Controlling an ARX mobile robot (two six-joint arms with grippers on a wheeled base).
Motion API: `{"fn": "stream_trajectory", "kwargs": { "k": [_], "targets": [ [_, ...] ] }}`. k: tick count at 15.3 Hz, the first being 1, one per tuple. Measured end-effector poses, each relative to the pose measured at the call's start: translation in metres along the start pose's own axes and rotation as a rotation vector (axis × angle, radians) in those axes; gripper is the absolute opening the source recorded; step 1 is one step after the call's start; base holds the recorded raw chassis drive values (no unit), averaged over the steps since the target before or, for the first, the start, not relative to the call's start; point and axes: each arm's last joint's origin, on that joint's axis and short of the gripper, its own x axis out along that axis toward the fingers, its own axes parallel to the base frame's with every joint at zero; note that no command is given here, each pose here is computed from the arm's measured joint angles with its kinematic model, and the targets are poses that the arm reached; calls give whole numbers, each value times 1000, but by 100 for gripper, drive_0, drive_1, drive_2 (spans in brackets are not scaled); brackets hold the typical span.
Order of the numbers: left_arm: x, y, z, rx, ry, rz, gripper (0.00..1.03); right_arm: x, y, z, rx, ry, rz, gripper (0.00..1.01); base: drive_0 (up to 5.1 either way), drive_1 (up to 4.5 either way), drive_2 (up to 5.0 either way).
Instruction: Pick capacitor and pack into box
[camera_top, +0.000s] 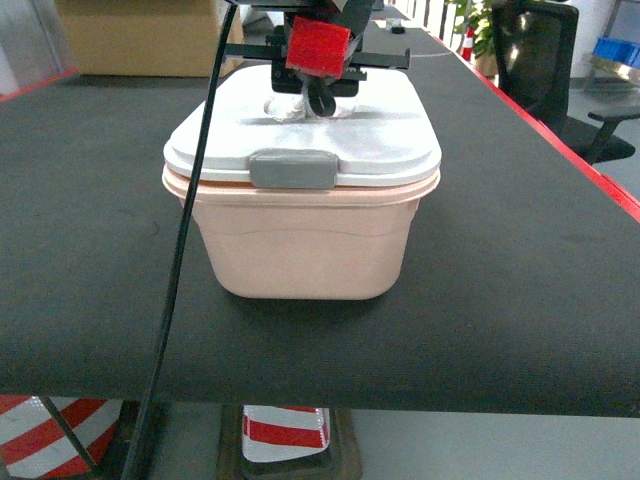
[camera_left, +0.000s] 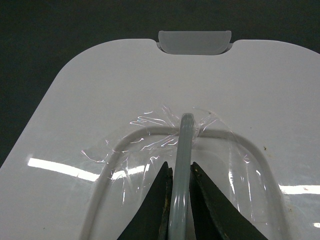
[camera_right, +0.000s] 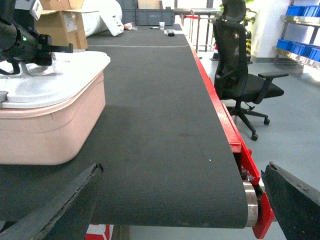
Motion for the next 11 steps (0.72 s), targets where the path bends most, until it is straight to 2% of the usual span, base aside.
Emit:
{"fn": "stream_trajectory", "kwargs": {
  "k": [9, 10, 11],
  "targets": [
    [-1, -3, -6, -4, -9, -25, 32, 0, 0, 0, 0, 0, 0, 98, 0, 0, 0],
    [-3, -3, -6, -4, -9, -28, 41, 0, 0, 0, 0, 0, 0, 98, 0, 0, 0],
    [-6, -2, -3, -6, -14, -33, 62, 0, 0, 0, 0, 0, 0, 98, 0, 0, 0]
  ]
}}
